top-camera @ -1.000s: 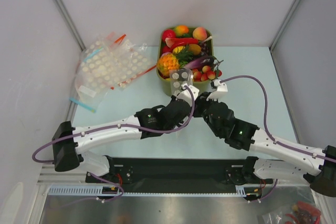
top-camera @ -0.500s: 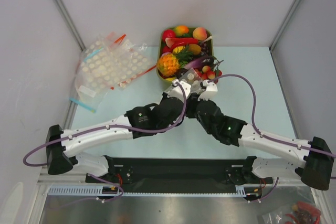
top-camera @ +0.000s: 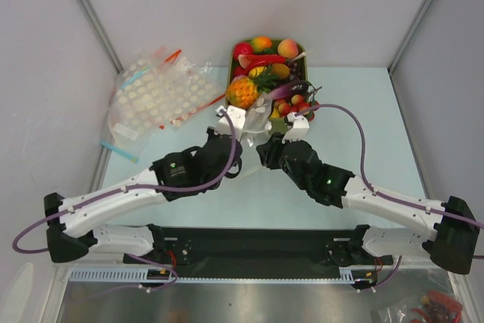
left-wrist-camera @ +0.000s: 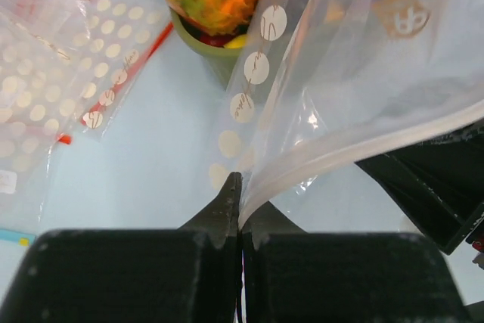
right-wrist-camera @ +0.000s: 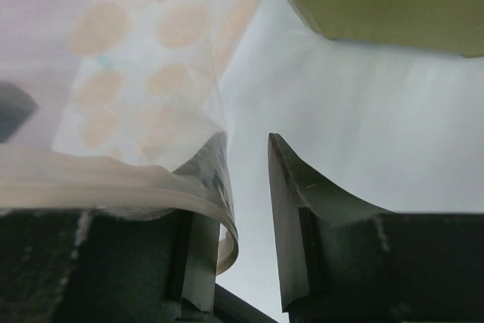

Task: Place the food in the zip-top bag and seal the zipper
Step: Open the zipper of the food storage bag.

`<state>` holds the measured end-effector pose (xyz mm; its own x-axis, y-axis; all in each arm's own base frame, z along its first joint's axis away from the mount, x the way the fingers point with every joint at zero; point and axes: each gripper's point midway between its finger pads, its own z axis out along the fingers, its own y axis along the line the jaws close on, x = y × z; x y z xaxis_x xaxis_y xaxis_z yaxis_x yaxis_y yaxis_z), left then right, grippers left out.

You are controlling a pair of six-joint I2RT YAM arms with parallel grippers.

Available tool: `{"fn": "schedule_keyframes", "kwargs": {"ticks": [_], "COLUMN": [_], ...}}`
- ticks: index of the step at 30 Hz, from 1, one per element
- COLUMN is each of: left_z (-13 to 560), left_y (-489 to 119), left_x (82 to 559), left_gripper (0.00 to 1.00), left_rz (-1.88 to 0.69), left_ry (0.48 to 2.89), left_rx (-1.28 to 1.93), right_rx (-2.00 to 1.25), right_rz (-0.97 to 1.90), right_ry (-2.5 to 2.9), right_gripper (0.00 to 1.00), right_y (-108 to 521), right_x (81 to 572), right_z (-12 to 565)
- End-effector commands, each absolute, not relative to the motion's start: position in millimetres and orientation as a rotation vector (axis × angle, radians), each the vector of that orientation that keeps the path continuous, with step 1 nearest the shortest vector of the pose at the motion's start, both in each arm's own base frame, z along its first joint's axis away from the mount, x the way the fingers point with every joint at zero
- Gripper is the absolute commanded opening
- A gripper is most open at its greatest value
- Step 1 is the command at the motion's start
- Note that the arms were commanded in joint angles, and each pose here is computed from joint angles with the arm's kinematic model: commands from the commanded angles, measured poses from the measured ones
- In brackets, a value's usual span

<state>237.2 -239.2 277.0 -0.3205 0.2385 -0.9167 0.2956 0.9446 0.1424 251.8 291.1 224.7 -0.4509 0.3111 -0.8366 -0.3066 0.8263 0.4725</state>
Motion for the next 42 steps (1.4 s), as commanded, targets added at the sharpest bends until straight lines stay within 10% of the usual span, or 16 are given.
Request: {"fn": "schedule_keyframes", "kwargs": {"ticks": [1,42], "left_z": [304,257], "left_y": [-213,-219], "left_x": [238,246], "left_gripper": [0.00,0.00], "left_rz": [-0.075,-0.127], "left_ry": [1.855,2.115], "left_rx": [0.223,-0.093], "right_rx": [-0.037,-0.508], "right_rz": [0.754,0.903], "right_ry": [1.850,1.971], "right_gripper": [0.34,0.50], "right_y": [297,325], "right_x": [253,254], "right_z": [249,212]}}
